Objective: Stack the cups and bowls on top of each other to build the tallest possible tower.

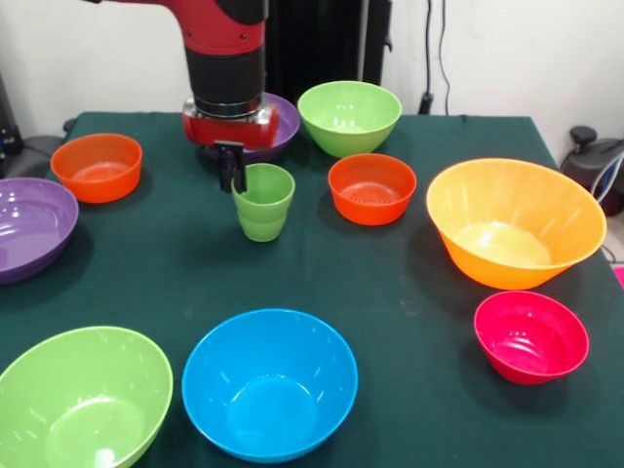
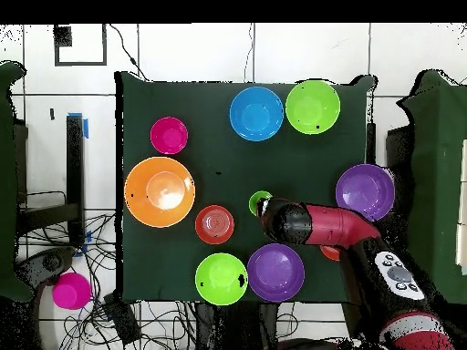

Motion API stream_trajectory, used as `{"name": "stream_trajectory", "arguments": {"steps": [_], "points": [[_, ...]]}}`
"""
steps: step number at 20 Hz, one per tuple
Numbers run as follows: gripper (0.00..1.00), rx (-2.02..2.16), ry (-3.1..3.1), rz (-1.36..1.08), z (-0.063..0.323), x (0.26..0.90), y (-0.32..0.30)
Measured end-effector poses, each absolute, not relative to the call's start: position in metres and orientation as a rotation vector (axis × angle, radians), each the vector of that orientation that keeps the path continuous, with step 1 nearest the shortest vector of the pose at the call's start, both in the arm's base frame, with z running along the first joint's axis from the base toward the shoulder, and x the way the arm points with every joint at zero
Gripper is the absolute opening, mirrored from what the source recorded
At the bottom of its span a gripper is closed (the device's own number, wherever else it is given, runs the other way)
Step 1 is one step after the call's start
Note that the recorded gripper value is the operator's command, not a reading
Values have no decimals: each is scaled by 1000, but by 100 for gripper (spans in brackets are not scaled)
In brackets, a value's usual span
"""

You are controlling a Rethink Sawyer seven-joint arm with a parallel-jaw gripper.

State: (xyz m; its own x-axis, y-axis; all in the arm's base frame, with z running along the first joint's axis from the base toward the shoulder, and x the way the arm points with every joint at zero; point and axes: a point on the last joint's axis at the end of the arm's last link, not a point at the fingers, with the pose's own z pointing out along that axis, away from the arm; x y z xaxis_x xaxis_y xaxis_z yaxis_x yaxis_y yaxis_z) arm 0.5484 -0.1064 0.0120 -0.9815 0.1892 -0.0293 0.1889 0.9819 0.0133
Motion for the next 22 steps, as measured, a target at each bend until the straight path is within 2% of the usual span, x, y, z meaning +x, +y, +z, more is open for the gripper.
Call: {"name": "stream_trajectory", "arguments": {"steps": [11, 22], "points": [[0, 320, 3111, 48, 26, 564, -77], [0, 392, 3089, 45, 21, 579, -103]]}}
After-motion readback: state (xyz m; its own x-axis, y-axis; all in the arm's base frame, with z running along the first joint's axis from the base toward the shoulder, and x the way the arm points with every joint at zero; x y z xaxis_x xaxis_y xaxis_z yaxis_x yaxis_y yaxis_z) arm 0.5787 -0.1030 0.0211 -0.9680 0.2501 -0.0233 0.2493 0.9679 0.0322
